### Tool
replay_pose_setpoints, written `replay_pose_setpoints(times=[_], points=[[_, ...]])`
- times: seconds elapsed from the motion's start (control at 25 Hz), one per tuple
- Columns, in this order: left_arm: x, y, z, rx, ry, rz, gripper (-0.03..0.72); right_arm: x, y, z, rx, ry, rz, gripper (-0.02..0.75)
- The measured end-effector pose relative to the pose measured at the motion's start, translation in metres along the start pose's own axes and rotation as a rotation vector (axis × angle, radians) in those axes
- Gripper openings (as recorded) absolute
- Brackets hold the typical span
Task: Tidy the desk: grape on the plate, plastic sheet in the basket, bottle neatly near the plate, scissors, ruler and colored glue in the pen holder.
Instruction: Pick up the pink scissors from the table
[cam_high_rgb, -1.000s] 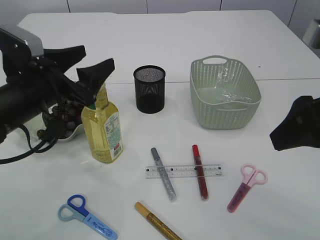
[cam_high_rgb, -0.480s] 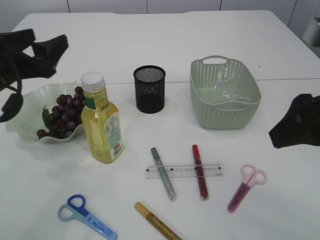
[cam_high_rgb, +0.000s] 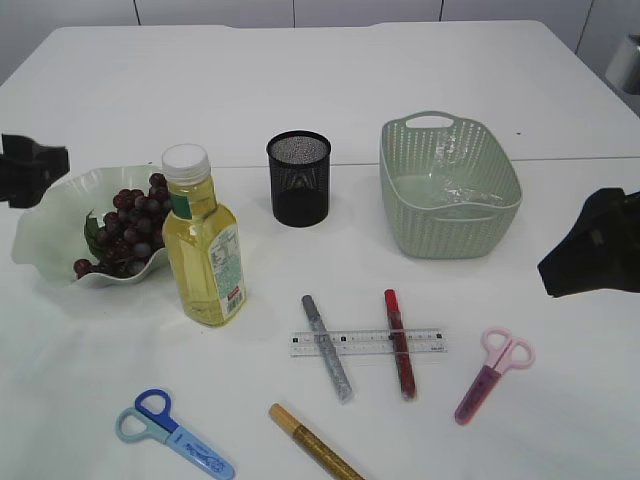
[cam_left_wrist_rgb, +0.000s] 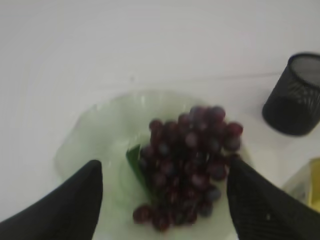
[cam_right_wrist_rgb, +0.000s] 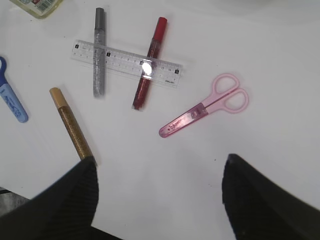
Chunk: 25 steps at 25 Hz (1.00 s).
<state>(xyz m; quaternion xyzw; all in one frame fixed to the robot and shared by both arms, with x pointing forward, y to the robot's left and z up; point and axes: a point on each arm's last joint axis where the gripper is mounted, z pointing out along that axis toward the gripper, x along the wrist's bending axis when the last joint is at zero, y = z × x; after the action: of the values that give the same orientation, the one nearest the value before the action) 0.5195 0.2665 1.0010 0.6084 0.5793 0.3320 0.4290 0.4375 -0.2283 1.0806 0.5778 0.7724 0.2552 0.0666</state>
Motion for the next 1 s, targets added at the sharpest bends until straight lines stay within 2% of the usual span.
replay_pose_setpoints(times=[0.24, 0.36, 0.48, 0.6, 0.68, 0.76, 1.0], points=[[0.007, -0.024, -0.036, 0.428, 0.112, -0.030, 0.532, 0.000, -0.001, 0.000, 0.012, 0.002, 0.000, 0.564], [0.008, -0.038, -0.054, 0.644, 0.140, -0.027, 0.530, 0.000, -0.002, 0.000, 0.023, 0.003, 0.018, 0.564], [0.003, -0.049, -0.070, 0.837, 0.090, -0.021, 0.529, 0.000, -0.003, 0.000, 0.032, 0.003, 0.054, 0.565], [-0.005, -0.055, -0.083, 0.971, 0.018, -0.089, 0.524, 0.000, -0.003, 0.004, 0.059, 0.004, 0.125, 0.563], [-0.011, -0.056, -0.090, 1.006, -0.018, -0.136, 0.516, 0.000, -0.002, 0.009, 0.076, 0.014, 0.162, 0.541], [-0.013, -0.053, -0.094, 0.985, -0.035, -0.148, 0.512, 0.000, 0.001, 0.016, 0.085, 0.026, 0.205, 0.516], [-0.015, -0.037, -0.107, 0.819, -0.051, -0.150, 0.512, -0.006, 0.010, 0.047, 0.134, 0.014, 0.385, 0.498]])
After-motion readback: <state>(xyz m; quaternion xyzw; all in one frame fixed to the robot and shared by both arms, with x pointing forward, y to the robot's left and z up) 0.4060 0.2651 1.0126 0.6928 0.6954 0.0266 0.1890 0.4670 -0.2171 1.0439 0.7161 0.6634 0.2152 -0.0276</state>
